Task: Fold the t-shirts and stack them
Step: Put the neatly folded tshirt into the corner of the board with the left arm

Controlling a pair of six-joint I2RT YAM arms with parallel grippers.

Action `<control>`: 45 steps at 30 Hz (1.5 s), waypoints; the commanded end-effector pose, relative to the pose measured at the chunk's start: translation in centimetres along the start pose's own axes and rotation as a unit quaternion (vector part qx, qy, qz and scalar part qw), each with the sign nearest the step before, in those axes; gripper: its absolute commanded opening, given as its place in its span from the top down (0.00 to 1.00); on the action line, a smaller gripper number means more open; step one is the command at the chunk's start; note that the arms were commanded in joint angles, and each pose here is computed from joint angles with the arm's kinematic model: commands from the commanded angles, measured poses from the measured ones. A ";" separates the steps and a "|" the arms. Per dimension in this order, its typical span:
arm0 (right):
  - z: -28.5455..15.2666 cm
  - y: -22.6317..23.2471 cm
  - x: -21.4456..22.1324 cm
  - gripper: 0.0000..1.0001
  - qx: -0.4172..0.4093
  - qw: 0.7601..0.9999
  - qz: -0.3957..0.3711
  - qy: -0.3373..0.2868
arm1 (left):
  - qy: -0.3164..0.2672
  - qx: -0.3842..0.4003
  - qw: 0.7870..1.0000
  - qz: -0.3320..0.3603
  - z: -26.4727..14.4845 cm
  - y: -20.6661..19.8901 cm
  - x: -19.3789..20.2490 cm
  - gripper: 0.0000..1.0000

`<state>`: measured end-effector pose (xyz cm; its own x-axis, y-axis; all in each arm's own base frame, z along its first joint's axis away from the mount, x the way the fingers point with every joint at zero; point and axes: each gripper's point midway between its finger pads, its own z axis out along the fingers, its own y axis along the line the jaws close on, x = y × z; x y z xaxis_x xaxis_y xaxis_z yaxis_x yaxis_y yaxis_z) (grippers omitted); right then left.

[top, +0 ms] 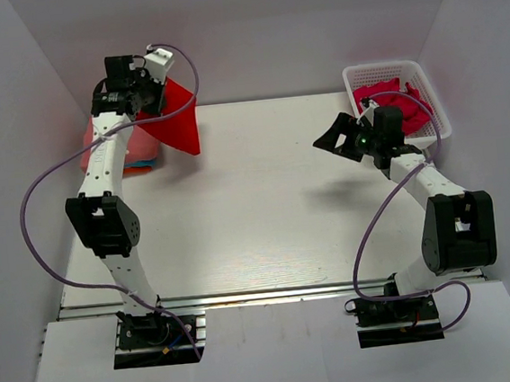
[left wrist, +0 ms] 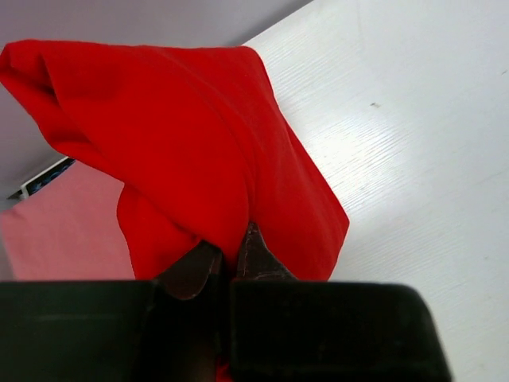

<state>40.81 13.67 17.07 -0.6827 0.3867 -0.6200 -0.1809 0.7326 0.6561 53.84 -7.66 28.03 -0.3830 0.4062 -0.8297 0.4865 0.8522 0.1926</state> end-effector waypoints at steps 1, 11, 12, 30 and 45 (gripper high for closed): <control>-0.4 0.7 -1.3 0.10 -0.003 1.000 -0.012 -0.021 | -0.033 -0.022 0.998 0.041 -3.4 2.3 -2.8 1.00; 0.2 0.6 -1.7 0.10 0.001 1.000 -0.011 -0.019 | -0.046 -0.071 0.996 0.025 -4.9 7.8 -2.6 1.00; 0.2 0.4 -1.7 0.10 0.007 1.000 -0.015 -0.019 | -0.046 -0.074 0.996 0.022 -5.2 8.5 -2.3 1.00; 0.4 -0.6 -2.5 0.10 0.045 0.999 -0.021 -0.017 | 0.011 -0.142 0.989 -0.036 -4.6 19.3 6.6 1.00; 1.1 -1.0 -2.3 0.10 0.053 0.998 -0.018 -0.006 | 0.024 -0.150 0.986 -0.066 -2.2 24.5 13.8 1.00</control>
<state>42.15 12.47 15.66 -0.6980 0.3775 -0.6085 -0.0940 0.7941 0.6005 57.61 18.84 20.06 -0.5413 0.2727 -0.7953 0.1869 0.9613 0.2024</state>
